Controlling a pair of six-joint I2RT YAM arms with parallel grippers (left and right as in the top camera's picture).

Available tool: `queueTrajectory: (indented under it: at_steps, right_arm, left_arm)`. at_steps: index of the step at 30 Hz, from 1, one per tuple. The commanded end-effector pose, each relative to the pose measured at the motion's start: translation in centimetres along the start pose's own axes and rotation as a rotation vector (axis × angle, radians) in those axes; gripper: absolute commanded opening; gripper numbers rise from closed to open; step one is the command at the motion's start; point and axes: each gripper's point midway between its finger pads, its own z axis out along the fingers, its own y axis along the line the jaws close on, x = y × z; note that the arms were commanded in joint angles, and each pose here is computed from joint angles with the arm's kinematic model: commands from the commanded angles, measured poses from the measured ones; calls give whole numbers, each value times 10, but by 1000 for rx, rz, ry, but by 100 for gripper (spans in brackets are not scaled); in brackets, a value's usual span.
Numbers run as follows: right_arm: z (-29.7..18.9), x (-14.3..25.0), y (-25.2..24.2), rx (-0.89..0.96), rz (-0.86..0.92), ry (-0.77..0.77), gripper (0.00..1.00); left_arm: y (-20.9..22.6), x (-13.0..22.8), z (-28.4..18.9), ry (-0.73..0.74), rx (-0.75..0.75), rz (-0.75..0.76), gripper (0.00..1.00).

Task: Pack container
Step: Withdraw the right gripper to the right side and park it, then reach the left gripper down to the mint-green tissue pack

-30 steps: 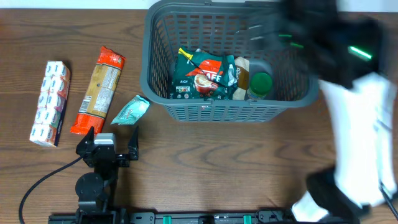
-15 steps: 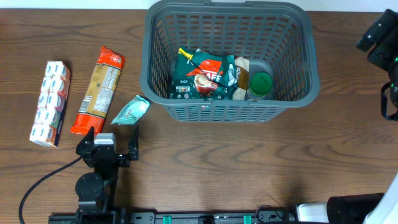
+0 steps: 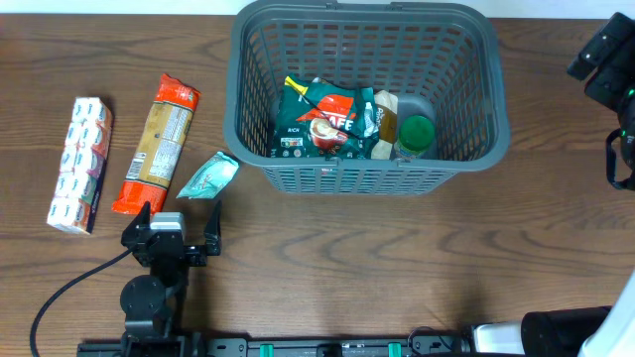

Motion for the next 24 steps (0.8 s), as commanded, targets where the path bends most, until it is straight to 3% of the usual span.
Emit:
queueTrajectory:
  at_steps: [1,6,13,24]
  right_arm:
    - [2,-1,-4,26,18,-2,99]
    - [2,-1,-4,26,18,-2,99]
    - [2,-1,-4,25,19,-3,99]
    - [2,-1,-4,26,18,-2,99]
  left_arm:
    - [0,14,2,31,-4,-39,99]
    - [2,-5,-2,-11,-6,-218,99]
    - [25,-63,-22,-17,-128,-223,98]
    - [30,-152,-11,354,-138,-117,99]
